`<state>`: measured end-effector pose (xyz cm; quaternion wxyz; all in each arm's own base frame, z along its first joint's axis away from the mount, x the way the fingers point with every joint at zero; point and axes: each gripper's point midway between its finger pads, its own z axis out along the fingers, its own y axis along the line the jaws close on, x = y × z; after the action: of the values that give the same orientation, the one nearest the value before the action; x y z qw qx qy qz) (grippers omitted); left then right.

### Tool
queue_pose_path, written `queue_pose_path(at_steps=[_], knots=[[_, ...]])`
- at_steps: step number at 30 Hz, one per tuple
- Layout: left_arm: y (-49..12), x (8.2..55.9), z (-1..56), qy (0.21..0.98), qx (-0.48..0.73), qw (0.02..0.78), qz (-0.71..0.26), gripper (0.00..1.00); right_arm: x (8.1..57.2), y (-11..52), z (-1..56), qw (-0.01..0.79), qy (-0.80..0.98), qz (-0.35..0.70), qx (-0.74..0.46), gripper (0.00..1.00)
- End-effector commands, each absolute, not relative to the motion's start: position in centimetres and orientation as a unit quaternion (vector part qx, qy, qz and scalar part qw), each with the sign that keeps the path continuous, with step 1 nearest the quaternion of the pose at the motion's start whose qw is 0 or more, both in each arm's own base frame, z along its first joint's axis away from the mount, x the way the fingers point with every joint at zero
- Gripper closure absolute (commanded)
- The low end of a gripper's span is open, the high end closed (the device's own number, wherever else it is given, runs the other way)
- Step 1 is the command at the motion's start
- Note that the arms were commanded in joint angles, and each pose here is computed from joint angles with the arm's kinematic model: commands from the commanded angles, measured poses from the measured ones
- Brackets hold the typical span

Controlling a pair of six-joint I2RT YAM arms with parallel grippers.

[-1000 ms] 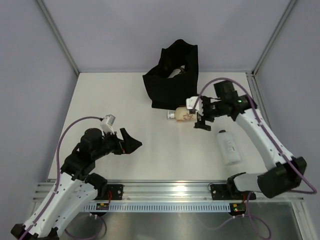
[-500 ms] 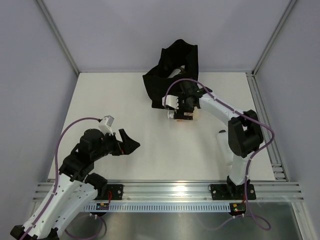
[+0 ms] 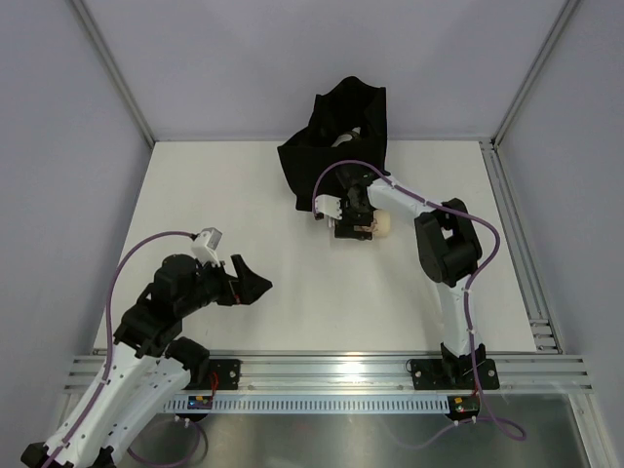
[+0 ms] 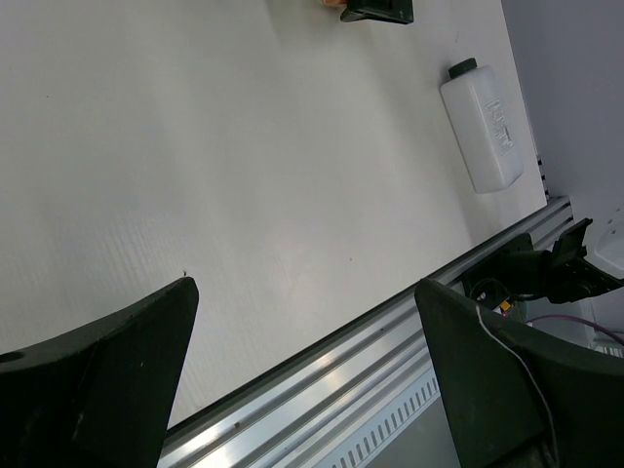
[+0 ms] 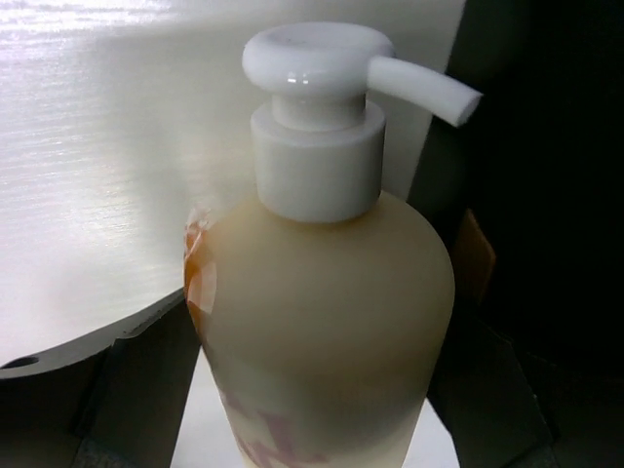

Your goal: Place the personal care products into the canvas bag

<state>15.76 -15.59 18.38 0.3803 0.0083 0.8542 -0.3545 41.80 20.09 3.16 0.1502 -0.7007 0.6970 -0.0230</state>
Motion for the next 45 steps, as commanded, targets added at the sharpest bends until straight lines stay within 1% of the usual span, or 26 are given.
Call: queue_pose_path(at_steps=[1,3,4,5,6,7,10,15,17,18,20,21,22,23,26,27,29,30,31,33,35,39,41,43,44,45], knots=[[-15.8,15.6,19.5,0.838,0.026,0.402,-0.368,0.01,39.6,18.6,2.4,0.097,0.723,-0.013,-0.684,0.13],[-15.7,15.6,19.7,0.836,0.027,0.407,-0.368,0.01,38.6,18.7,2.4,0.093,0.728,0.006,-0.679,0.3],[-15.7,15.5,19.9,0.834,0.028,0.409,-0.37,0.01,38.3,18.9,2.6,0.097,0.736,0.012,-0.67,0.42],[-15.7,15.4,19.9,0.834,0.029,0.409,-0.37,0.01,38.1,19.1,3.7,0.11,0.739,0.017,-0.665,0.68],[-15.7,15.4,19.8,0.834,0.03,0.408,-0.371,0.01,37.4,19.5,3.8,0.119,0.74,0.034,-0.661,0.75],[-15.7,15.3,19.9,0.833,0.03,0.408,-0.372,0.01,37.0,19.7,4.3,0.128,0.746,0.045,-0.652,0.79],[-15.7,15.2,20.0,0.83,0.031,0.411,-0.375,0.01,35.1,21.7,9.1,0.193,0.749,0.106,-0.625,1.0],[-15.8,15.2,20.4,0.822,0.035,0.421,-0.38,0.01,31.8,26.2,17.5,0.261,0.736,0.256,-0.569,1.0],[-15.8,15.2,20.5,0.821,0.037,0.423,-0.381,0.01,31.1,27.7,20.7,0.271,0.736,0.305,-0.54,1.0],[-15.8,15.2,20.5,0.821,0.037,0.423,-0.381,0.01,30.7,29.0,24.1,0.292,0.712,0.345,-0.538,1.0],[-15.8,15.2,20.8,0.82,0.04,0.425,-0.382,0.01,30.5,30.3,27.6,0.306,0.703,0.384,-0.515,1.0],[-15.8,15.3,20.8,0.82,0.04,0.426,-0.381,0.01,30.6,31.1,31.7,0.334,0.681,0.411,-0.506,1.0],[-15.8,15.2,20.9,0.819,0.042,0.426,-0.382,0.01,31.1,31.6,32.9,0.34,0.677,0.425,-0.496,1.0],[-15.8,15.3,21.1,0.816,0.045,0.431,-0.382,0.01,32.0,31.8,37.5,0.389,0.645,0.433,-0.495,1.0],[-15.9,15.5,21.7,0.81,0.05,0.44,-0.384,0.01,34.7,31.9,42.0,0.432,0.638,0.457,-0.443,1.0],[-15.9,15.6,21.8,0.809,0.053,0.443,-0.383,0.01,36.6,31.3,45.2,0.481,0.624,0.454,-0.417,1.0],[-16.1,15.9,22.2,0.805,0.058,0.45,-0.383,0.01,39.9,31.0,47.4,0.527,0.612,0.45,-0.381,1.0],[-16.1,16.1,22.5,0.803,0.063,0.454,-0.381,0.01,41.7,30.2,49.7,0.572,0.611,0.423,-0.347,1.0],[-16.2,16.4,22.3,0.806,0.064,0.45,-0.378,0.01,44.1,30.2,49.1,0.59,0.617,0.402,-0.331,1.0],[-16.4,16.8,22.7,0.805,0.073,0.454,-0.375,0.01,47.4,29.2,51.2,0.653,0.608,0.356,-0.277,1.0],[-16.7,17.4,22.4,0.812,0.077,0.446,-0.368,0.01,51.3,28.6,50.9,0.693,0.603,0.315,-0.238,1.0],[-17.2,17.9,22.6,0.816,0.087,0.437,-0.368,0.01,56.9,27.1,48.3,0.733,0.609,0.241,-0.183,1.0],[-17.3,17.9,22.7,0.815,0.085,0.437,-0.37,0.01,58.5,27.2,44.8,0.717,0.63,0.226,-0.197,1.0],[-17.2,17.9,22.9,0.812,0.083,0.443,-0.37,0.01,58.0,27.2,43.8,0.705,0.637,0.23,-0.21,1.0],[-17.1,17.8,22.9,0.812,0.081,0.444,-0.37,0.01,58.0,27.7,40.7,0.682,0.654,0.238,-0.225,0.99],[-17.0,17.7,23.0,0.808,0.082,0.451,-0.372,0.01,56.7,27.5,41.7,0.686,0.642,0.236,-0.248,0.9]])
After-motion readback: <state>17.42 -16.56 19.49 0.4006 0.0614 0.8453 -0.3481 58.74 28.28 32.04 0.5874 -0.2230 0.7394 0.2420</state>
